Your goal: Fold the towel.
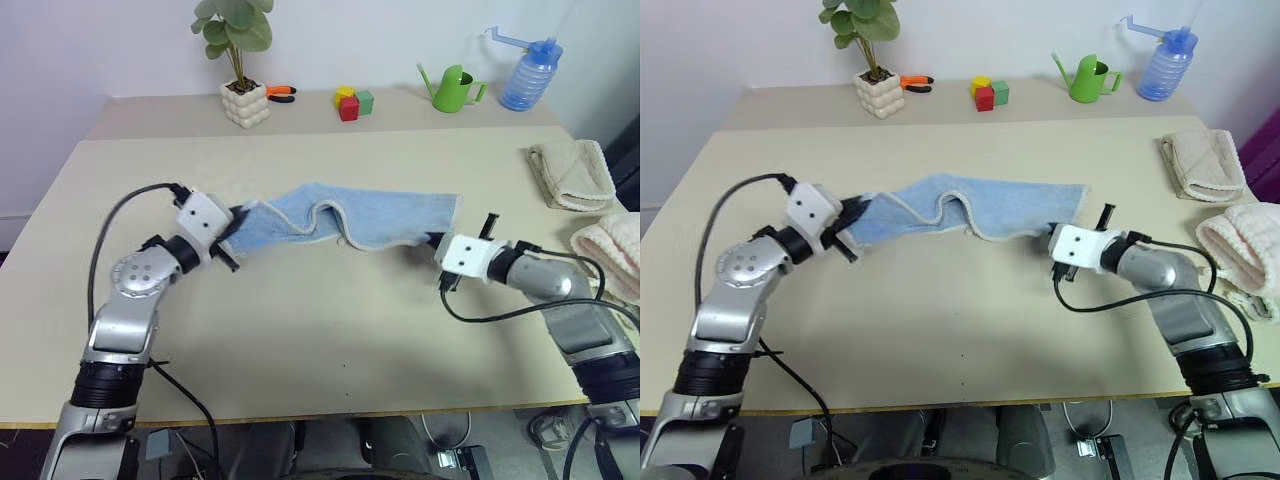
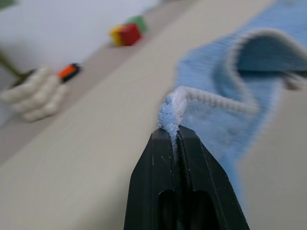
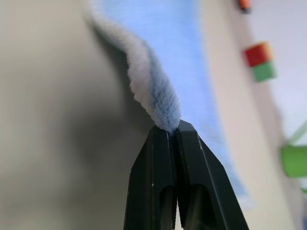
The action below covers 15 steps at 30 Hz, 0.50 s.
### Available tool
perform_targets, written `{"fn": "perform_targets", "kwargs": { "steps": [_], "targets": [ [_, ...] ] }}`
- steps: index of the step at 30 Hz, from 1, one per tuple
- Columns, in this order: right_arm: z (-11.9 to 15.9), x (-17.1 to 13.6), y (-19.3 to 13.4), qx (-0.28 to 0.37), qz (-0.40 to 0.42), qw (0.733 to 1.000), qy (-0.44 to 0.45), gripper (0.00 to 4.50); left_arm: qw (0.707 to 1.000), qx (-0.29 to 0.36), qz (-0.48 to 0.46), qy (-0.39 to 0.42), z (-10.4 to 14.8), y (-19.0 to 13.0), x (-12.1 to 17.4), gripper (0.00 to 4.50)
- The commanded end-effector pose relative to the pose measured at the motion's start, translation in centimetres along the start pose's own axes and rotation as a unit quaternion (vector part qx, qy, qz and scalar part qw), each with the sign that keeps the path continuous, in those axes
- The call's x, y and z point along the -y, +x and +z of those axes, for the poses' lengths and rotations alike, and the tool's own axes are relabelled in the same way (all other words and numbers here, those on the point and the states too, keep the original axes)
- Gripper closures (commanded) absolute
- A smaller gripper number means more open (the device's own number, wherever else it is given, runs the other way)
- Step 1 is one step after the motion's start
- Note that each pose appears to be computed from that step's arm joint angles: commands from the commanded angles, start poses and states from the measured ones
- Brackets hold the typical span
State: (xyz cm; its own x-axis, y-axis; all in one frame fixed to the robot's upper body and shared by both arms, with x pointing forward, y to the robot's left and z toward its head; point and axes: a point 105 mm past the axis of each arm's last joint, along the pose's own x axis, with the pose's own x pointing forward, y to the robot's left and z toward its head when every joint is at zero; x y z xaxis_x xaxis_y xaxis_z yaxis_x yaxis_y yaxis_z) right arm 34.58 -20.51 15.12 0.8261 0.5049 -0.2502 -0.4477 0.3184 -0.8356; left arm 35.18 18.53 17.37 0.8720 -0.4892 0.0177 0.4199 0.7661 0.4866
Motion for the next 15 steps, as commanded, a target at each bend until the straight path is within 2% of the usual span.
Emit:
{"fn": "perform_targets", "kwargs": {
  "steps": [1,2,5,8,10,13,15],
  "targets": [
    [2.2,6.3,-0.5,0.031,-0.111,0.993,-0.006,4.48,0.993,0.066,0.101,0.012,3.4,0.5,-5.1,4.5],
    [2.5,8.1,-0.6,0.031,-0.142,0.989,-0.01,4.48,0.988,0.079,0.134,0.015,4.3,1.0,-6.7,4.5],
    [3.6,14.7,-1.6,0.034,-0.256,0.966,-0.03,4.48,0.954,0.149,0.259,0.018,9.0,1.4,-12.9,4.5],
    [5.0,18.7,-2.9,0.053,-0.324,0.944,-0.035,4.48,0.921,0.203,0.333,0.003,12.2,0.1,-16.8,4.5],
    [5.9,20.0,-3.5,0.073,-0.339,0.938,-0.028,4.48,0.913,0.218,0.345,-0.01,12.9,-0.8,-18.2,4.5],
    [6.3,20.1,-3.6,0.087,-0.332,0.939,-0.023,4.48,0.918,0.217,0.331,-0.012,12.7,-1.0,-18.4,4.5],
    [6.5,18.8,-3.4,0.106,-0.294,0.95,-0.002,4.48,0.938,0.196,0.285,0.008,11.2,-1.3,-17.1,4.5]
  ]
}}
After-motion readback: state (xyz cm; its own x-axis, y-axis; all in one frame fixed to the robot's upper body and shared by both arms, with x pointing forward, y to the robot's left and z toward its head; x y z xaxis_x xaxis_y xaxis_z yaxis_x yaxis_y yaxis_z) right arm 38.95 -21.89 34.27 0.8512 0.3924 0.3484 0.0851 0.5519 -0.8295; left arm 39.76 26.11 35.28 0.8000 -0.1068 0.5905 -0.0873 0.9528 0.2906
